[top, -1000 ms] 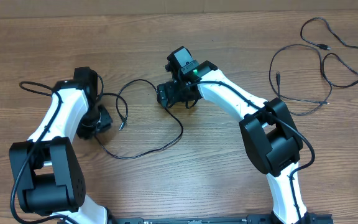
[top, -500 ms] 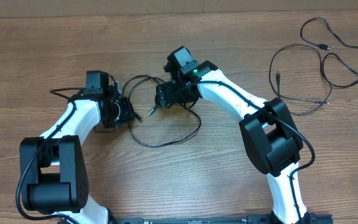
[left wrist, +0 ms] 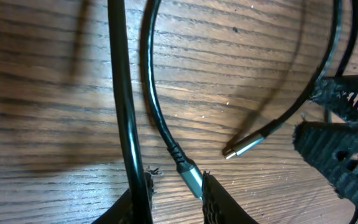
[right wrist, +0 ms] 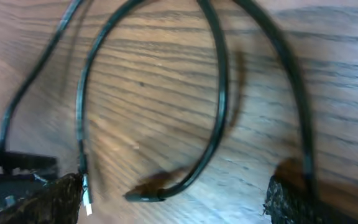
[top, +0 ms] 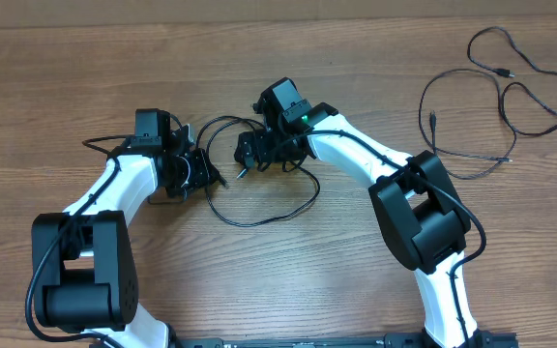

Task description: Untangle cables

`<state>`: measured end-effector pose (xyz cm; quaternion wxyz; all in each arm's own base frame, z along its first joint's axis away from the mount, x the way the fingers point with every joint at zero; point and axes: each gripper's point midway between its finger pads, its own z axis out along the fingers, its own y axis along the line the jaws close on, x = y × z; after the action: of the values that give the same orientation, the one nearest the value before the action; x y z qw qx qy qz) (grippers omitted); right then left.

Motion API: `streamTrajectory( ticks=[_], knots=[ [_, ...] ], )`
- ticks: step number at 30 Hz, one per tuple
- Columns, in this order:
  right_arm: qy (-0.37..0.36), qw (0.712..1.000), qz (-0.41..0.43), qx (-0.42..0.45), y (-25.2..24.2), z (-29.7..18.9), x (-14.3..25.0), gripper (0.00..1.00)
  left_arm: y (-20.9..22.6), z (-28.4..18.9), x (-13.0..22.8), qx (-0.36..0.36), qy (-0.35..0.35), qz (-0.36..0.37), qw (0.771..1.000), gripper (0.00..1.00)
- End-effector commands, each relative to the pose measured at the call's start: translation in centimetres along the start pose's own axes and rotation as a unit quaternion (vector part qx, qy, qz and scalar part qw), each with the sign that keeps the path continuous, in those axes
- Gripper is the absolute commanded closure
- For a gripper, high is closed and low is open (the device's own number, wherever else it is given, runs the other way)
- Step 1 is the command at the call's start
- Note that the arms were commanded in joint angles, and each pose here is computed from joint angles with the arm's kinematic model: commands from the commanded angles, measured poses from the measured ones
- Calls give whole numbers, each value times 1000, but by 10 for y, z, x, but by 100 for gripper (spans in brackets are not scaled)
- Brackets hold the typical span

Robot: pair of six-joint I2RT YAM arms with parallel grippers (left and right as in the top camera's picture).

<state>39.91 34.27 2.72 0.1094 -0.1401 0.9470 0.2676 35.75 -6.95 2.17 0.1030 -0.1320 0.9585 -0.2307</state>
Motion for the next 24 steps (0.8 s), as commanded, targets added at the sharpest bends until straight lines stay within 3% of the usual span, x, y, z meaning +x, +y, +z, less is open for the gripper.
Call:
streamTrajectory(
  ticks=[1, 2, 6, 9, 16, 19, 24],
  knots=[
    [28, 998, -8, -64, 20, 2, 11, 14, 2, 1, 5, -8, 5, 5, 1000, 67],
    [29, 997, -8, -65, 22, -1, 11, 19, 2, 1, 5, -8, 5, 5, 1000, 67],
    [1, 999, -16, -36, 25, -28, -9, 12, -2, 1, 5, 4, 6, 6, 1000, 48],
    [-28, 999, -19, -6, 24, -47, -27, 11, -6, 0, 5, 17, 9, 7, 1000, 43],
    [-87, 993, -51, 66, 6, -43, -51, 5, -13, -10, -5, 49, 4, 13, 999, 18],
    [-108, 988, -55, 91, -2, -35, -59, 5, -20, -27, -18, 80, -2, 10, 997, 16],
    [-120, 987, -57, 94, -9, -18, -66, 4, -1, -63, -46, 72, -24, -36, 996, 17]
  ],
)
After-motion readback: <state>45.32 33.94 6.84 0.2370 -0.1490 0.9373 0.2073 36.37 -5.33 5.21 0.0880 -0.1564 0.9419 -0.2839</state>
